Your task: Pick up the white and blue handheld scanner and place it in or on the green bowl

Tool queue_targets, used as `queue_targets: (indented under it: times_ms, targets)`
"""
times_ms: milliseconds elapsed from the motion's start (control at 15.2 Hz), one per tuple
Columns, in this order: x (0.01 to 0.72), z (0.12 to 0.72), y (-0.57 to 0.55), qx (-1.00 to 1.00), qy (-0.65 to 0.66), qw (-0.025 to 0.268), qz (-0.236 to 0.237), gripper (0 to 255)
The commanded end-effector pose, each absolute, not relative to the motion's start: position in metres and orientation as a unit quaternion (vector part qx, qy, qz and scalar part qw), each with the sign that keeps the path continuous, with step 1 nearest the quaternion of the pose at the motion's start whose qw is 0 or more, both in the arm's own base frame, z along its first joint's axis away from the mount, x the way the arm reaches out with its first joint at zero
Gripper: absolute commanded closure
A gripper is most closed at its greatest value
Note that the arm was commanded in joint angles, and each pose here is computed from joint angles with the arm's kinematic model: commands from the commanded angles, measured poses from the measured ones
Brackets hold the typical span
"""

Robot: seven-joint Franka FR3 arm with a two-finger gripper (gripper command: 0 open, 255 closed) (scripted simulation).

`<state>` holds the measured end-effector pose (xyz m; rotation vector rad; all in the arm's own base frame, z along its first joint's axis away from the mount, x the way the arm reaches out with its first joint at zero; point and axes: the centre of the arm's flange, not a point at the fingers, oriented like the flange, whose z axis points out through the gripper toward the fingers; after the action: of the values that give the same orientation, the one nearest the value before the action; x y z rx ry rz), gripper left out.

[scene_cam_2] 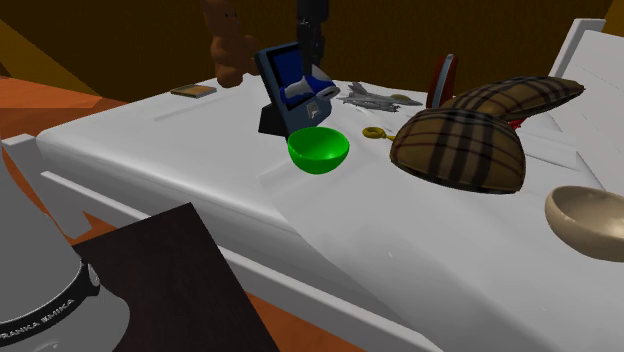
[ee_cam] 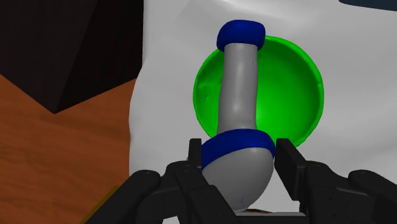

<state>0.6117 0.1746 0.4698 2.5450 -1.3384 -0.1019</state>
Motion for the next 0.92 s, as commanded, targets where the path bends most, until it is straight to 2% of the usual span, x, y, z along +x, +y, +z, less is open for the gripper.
queue_targets:
  times_ms: [0, 594, 858]
  targets:
    - [0.612, 0.458, 0.174, 0.877, -0.461, 0.132, -0.035, 255]
    - [0.612, 0.41, 0.174, 0.877, -0.461, 0.132, -0.035, 255]
    - [0.612, 0.41, 0.174, 0.877, -0.461, 0.131, -0.035, 255]
